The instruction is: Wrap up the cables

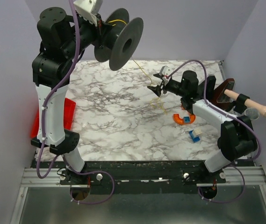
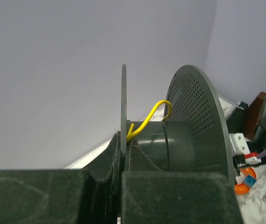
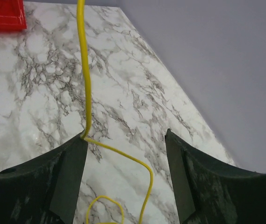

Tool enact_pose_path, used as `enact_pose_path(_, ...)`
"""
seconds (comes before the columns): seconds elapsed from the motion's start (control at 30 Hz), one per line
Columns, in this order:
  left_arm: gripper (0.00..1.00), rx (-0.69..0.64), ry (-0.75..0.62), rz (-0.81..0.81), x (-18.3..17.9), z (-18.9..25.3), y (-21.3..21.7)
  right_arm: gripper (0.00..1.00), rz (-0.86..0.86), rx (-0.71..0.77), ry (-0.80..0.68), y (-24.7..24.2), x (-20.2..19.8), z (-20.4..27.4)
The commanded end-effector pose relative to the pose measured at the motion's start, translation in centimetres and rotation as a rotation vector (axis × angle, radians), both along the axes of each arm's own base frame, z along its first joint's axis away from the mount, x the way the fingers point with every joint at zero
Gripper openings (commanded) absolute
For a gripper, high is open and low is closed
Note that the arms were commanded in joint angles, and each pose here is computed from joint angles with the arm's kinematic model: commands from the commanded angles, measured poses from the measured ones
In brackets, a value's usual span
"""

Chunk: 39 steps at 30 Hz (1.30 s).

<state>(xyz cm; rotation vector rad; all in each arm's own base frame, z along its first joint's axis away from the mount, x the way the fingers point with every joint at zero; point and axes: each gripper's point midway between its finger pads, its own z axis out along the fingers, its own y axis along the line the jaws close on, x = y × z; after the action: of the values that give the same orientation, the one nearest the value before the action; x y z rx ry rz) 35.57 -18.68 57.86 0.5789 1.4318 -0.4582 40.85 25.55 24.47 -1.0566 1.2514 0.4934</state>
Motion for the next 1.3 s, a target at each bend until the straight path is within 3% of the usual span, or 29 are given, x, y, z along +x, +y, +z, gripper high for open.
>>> enact_pose_path(0.0, 0.00, -0.136, -0.149, 0.146, -1.6, 5.9, 3.1, 0.79, 0.069, -0.073, 0.044, 0.7, 1.4, -1.1)
enact_pose_path(0.03, 0.00, -0.143, -0.174, 0.150, -2.2, 6.7, 3.3, 0.99, 0.065, -0.085, 0.089, 0.8, 1.6, -1.8)
enact_pose_path(0.07, 0.00, -0.145, -0.188, 0.157, -2.5, 7.1, 3.6, 1.00, 0.054, -0.091, 0.135, 0.7, 1.7, -2.4)
enact_pose_path(0.4, 0.00, -0.153, -0.326, 0.225, -3.7, 10.4, 5.1, 1.00, 0.135, -0.159, 0.186, 1.4, -2.7, -6.0)
enact_pose_path(0.5, 0.00, -0.161, -0.376, 0.267, -4.1, 11.6, 5.8, 1.00, 0.196, -0.211, 0.104, 3.8, -3.7, -6.4)
enact_pose_path(0.77, 0.00, -0.206, -0.466, 0.322, -6.0, 14.2, 6.9, 1.00, 0.273, -0.323, 0.002, 10.3, -1.7, -8.8)
enact_pose_path(0.97, 0.00, -0.213, -0.494, 0.345, -6.6, 14.9, 7.5, 1.00, 0.260, -0.299, 0.065, 13.0, -0.1, -10.2)
enact_pose_path(1.1, 0.00, -0.212, -0.518, 0.358, -6.8, 15.4, 7.8, 1.00, 0.373, -0.387, 0.095, 14.3, -1.9, -13.0)
enact_pose_path(1.27, 0.00, -0.203, -0.522, 0.372, -6.7, 15.3, 8.0, 0.99, 0.360, -0.552, 0.136, 13.9, -2.3, -16.0)
